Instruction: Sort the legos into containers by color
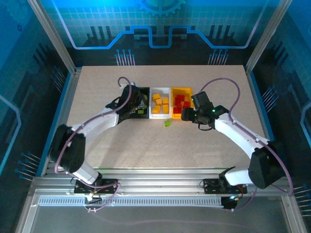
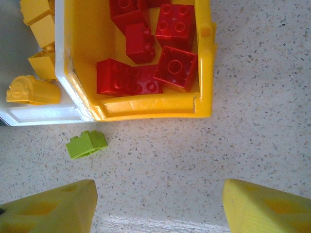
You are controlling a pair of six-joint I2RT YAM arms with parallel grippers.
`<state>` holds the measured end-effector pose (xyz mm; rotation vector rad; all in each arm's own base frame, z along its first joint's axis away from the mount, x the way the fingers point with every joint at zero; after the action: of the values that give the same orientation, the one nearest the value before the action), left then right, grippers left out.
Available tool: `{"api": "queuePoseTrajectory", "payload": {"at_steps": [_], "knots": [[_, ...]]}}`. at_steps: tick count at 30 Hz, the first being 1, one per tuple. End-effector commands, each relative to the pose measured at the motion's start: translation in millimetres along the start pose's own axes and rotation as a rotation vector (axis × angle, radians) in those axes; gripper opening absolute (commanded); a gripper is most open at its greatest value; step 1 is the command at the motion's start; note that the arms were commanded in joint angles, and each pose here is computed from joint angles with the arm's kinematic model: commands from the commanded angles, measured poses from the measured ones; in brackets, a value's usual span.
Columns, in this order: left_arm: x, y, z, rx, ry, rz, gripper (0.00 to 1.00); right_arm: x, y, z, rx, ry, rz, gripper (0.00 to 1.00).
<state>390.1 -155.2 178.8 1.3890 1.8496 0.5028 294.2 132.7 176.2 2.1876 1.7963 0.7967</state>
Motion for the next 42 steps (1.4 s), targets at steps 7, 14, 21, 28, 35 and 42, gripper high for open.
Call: {"api": "queuePoseTrajectory", "payload": {"at_steps": [7,14,21,28,35,42], "knots": [[2.2,0.6,37.3,0.134,0.061,-0.042,0.76,-1.5,-5.2,-7.6,0.003,-0.013,-0.003,0.7],[-34.7,3.4,-10.1,0.096,-0.116,-0.023,0.99,-5.2,-3.4,-12.0,-0.014,-0.02,-0.001,0.7],[-70.5,-79.6,-48.6,0.203,-0.261,0.129,0.99,-14.2,-1.4,-11.8,-0.023,-0.026,0.02,0.7],[-83.1,-145.5,-23.8,0.249,-0.252,0.282,0.91,-20.3,2.7,-14.0,-0.026,-0.02,0.048,0.7],[-101.9,-163.2,17.8,0.243,-0.302,0.383,0.9,-24.1,3.8,-20.2,-0.036,-0.022,0.053,0.7],[-98.9,-162.1,43.7,0.213,-0.196,0.416,0.83,-30.6,1.9,-24.7,-0.04,-0.015,0.063,0.7]]}}
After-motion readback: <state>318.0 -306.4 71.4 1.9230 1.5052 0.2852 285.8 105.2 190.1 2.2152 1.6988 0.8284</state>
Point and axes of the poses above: each hand's point on the last joint's axis, 136 mm out from that joint toward the fingers, its own z axis out along the fingers, its own x axis along the line the jaws close on, y = z × x, the point moved 5 cm from there along -z, back along the fingers, and after that the axes turned 3 degrees about z, right-handed, at the moved point
